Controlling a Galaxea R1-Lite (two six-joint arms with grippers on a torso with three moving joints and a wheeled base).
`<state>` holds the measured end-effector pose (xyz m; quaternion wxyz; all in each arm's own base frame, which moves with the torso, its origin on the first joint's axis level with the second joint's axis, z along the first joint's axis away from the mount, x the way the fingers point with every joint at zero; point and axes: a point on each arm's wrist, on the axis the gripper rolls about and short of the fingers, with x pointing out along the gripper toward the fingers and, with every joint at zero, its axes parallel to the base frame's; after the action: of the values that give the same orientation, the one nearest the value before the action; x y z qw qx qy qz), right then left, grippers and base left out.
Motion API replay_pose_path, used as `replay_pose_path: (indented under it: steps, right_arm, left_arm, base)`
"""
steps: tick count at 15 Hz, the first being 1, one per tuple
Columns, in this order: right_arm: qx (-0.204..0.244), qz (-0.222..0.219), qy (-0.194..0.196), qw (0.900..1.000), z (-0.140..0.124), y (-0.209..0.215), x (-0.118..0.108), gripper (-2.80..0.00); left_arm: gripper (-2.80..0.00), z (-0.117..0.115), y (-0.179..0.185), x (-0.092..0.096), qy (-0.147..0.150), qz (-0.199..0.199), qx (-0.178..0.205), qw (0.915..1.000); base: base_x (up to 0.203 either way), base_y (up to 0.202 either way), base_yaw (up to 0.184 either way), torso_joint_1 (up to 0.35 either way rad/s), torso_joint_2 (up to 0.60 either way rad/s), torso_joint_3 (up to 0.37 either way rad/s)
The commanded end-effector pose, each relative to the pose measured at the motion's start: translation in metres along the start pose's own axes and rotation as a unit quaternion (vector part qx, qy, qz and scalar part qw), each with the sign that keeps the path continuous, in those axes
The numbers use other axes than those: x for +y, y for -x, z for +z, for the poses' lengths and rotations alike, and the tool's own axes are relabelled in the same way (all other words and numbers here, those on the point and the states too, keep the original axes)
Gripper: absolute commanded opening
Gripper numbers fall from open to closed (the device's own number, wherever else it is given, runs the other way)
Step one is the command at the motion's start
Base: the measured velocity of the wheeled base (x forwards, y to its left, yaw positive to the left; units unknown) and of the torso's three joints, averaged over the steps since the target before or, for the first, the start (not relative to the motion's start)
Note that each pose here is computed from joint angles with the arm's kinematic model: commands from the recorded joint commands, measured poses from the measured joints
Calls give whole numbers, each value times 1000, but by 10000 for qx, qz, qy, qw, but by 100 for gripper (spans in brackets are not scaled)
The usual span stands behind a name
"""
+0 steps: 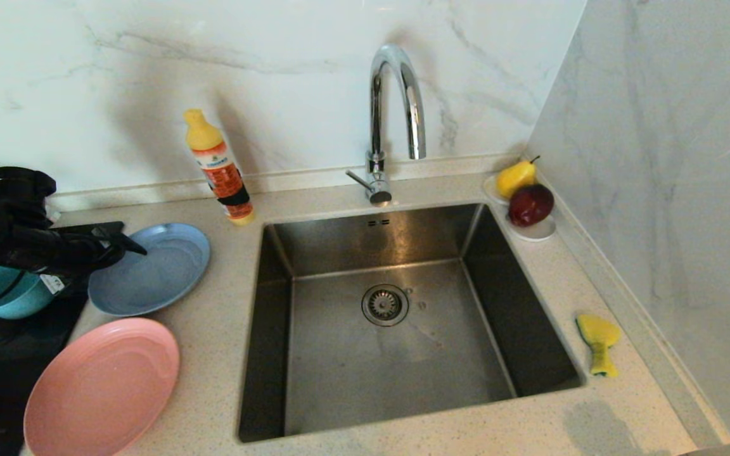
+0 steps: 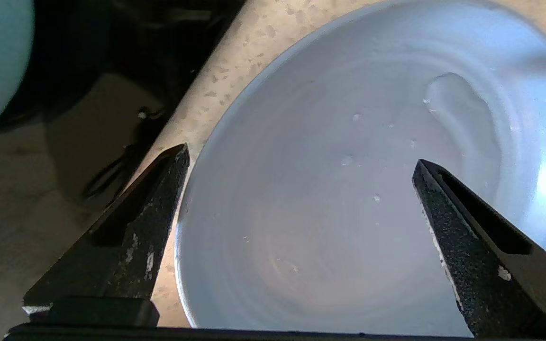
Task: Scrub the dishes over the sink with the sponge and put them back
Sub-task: Place the plate on the plate
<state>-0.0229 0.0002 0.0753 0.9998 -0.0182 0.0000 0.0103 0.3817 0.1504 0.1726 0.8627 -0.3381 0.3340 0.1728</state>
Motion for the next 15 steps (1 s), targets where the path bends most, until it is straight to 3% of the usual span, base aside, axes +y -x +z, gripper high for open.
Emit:
replay_pose_path:
  steps: [1, 6, 7, 12, 15]
  right_arm:
    - [-2, 4, 2, 10000, 0, 0, 0, -280]
    - [-2, 4, 2, 10000, 0, 0, 0, -280]
    - [-2, 4, 2, 10000, 0, 0, 0, -280]
    - [-2, 4, 1, 10000, 0, 0, 0, -280]
    - [-2, 9, 2, 10000, 0, 0, 0, -280]
  left_arm:
    - [0, 1, -9, -2, -16, 236, 11, 9997]
    - [0, 1, -13, -1, -18, 282, 41, 9996]
    - [-280, 1, -14, -1, -13, 287, 33, 9996]
    - [-280, 1, -14, -1, -21, 325, 15, 9995]
    - [-280, 4, -11, -2, -207, 519, -69, 9984]
  base:
    - [0, 0, 0, 0, 0, 0]
    - [0, 0, 0, 0, 0, 0]
    - [0, 0, 0, 0, 0, 0]
    - [0, 0, 0, 0, 0, 0]
    - [0, 0, 0, 0, 0, 0]
